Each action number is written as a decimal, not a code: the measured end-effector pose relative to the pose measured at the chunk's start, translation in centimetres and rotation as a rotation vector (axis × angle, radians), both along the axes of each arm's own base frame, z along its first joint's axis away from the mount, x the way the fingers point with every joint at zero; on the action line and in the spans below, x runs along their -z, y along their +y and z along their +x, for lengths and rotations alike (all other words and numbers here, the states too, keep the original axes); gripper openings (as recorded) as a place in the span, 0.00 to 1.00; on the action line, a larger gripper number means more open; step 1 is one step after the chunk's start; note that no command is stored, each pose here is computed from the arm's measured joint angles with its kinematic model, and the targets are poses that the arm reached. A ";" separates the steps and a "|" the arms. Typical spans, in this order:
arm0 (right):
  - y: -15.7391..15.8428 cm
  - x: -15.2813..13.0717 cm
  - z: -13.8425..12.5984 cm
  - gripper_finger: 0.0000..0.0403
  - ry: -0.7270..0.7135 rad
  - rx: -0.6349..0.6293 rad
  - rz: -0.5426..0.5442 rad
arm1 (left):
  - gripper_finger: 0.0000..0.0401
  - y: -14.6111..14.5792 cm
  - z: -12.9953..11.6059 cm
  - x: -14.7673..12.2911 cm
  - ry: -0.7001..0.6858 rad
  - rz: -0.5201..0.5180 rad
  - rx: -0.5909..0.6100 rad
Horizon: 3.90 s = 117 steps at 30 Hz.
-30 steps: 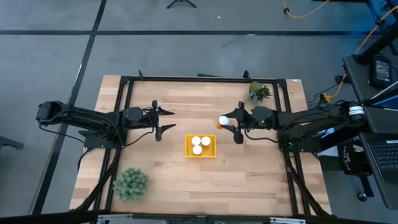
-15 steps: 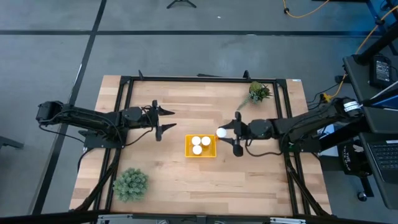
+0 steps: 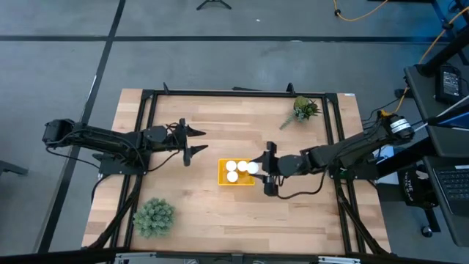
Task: Pick and place pill bottles into a basket
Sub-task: Put the orange pill bottle into the yellow bin, then return to Home Position
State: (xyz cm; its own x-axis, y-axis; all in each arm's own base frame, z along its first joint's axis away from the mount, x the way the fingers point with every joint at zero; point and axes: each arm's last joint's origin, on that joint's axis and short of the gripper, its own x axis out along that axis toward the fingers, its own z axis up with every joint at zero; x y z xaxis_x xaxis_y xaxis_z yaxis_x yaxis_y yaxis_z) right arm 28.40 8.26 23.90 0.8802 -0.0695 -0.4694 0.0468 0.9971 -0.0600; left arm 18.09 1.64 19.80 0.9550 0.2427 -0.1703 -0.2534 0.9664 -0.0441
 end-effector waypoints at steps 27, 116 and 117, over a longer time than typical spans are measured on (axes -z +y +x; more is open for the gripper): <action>1.4 4.9 4.5 0.55 0.083 0.068 -0.041 | 0.63 -0.1 -0.2 0.9 0.080 -0.062 -0.008; 1.0 7.1 4.1 0.72 0.025 0.088 0.031 | 0.63 -0.1 -0.2 1.0 0.095 -0.039 0.015; 1.0 6.5 4.0 0.72 0.023 0.087 0.031 | 0.63 -0.1 -0.2 1.0 0.098 -0.028 0.029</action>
State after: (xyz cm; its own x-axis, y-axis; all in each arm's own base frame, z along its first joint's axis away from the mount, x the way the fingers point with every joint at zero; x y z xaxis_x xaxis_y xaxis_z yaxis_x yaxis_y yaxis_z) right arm 32.38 9.23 17.37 0.8605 -0.1309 -0.4924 0.1327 0.9907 -0.0314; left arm 17.89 1.50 18.84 0.9400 0.2095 -0.2693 -0.2302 0.9720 -0.0473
